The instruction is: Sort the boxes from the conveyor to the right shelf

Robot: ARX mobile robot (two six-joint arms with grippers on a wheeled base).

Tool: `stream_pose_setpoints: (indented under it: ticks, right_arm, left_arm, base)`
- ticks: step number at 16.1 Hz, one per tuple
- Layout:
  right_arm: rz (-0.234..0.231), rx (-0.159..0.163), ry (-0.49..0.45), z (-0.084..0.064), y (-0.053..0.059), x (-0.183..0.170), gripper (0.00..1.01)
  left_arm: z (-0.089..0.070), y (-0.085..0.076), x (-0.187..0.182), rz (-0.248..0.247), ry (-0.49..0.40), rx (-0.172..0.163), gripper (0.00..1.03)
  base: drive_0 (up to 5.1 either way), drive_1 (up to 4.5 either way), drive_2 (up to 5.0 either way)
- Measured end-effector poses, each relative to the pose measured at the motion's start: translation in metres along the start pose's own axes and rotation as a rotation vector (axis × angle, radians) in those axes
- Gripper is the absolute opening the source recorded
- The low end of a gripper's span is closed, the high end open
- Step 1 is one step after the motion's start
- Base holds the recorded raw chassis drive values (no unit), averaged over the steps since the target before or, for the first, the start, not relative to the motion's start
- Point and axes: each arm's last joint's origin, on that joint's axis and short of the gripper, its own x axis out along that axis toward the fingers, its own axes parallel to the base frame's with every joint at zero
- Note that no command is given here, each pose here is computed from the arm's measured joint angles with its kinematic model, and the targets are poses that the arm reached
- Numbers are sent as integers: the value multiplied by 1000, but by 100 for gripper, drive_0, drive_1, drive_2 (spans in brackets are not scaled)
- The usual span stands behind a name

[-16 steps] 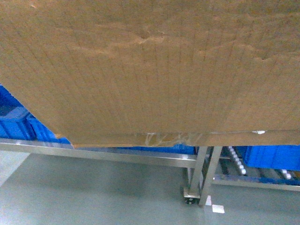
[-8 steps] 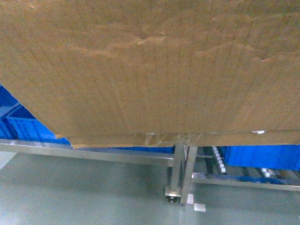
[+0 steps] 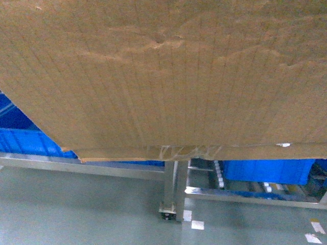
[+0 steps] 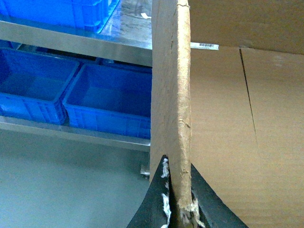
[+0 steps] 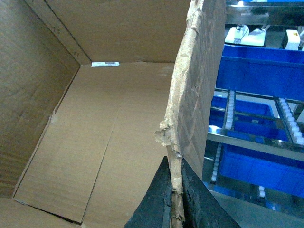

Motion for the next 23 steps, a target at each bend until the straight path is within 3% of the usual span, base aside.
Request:
stream_pose_setpoints:
  ticks: [12,23]
  right_arm:
    - [1,-1,-4,0,0,0,2]
    - [2,0,0,0,0,0,2]
  left_arm:
    - [0,0,0,0,-3,-1,2]
    - [0,0,0,1,1,0,2]
  base:
    - [479,-168,-328]
    - [-74,-74,-74]
